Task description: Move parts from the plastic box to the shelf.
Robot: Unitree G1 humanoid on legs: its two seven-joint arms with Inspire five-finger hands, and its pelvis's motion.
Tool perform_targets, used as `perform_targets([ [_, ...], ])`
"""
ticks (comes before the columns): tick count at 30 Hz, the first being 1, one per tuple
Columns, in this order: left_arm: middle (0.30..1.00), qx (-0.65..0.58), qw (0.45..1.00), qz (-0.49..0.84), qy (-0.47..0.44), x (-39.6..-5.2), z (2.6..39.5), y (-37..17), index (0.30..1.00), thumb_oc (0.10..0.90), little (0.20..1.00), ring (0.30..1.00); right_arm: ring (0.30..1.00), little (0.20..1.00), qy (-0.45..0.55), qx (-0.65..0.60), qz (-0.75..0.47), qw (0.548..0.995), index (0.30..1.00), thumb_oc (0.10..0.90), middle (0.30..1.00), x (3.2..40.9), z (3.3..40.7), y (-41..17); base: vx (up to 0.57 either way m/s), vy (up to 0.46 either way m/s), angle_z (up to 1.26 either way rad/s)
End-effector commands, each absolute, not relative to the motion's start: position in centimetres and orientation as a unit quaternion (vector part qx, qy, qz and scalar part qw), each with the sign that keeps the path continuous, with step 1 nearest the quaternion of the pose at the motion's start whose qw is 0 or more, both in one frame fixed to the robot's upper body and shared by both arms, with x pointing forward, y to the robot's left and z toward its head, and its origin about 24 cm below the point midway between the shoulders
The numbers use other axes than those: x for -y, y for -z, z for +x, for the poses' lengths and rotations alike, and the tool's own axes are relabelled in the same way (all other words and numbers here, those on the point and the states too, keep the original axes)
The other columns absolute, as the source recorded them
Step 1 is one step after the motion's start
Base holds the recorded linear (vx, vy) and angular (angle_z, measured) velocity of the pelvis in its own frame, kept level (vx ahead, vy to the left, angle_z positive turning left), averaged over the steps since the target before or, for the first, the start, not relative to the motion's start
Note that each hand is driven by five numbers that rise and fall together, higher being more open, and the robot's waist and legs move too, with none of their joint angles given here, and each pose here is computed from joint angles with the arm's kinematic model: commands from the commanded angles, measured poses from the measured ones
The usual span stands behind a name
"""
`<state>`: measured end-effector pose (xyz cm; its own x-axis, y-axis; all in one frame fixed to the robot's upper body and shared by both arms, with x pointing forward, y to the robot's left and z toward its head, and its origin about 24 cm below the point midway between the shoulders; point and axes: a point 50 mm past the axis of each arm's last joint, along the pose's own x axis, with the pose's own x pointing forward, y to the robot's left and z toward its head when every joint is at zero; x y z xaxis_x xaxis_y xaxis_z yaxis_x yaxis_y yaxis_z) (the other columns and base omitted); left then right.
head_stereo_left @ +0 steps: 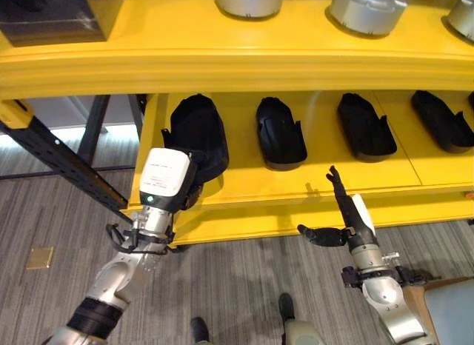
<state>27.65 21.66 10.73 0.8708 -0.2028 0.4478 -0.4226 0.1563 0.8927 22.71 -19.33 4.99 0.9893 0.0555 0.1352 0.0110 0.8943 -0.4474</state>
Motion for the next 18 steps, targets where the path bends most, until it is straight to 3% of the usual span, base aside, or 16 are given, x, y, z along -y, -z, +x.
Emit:
perform_targets([
  [1,0.3,0.379,0.646,0.641,-0.165,-20.7,30.1,-18.5,0.3,0.4,0.3,0.3,1.0,1.0,0.002,0.236,-0.228,0.944,1.0,0.9,1.0,19.1,24.0,-11.6,-0.03,0.015,-0.06],
  [18,0.3,0.287,0.565,0.749,-0.195,-24.7,34.1,-19.4,0.3,0.4,0.3,0.3,1.0,1.0,-0.018,0.262,-0.23,0.937,1.0,0.9,1.0,18.6,24.5,-12.5,-0.03,0.008,-0.03],
])
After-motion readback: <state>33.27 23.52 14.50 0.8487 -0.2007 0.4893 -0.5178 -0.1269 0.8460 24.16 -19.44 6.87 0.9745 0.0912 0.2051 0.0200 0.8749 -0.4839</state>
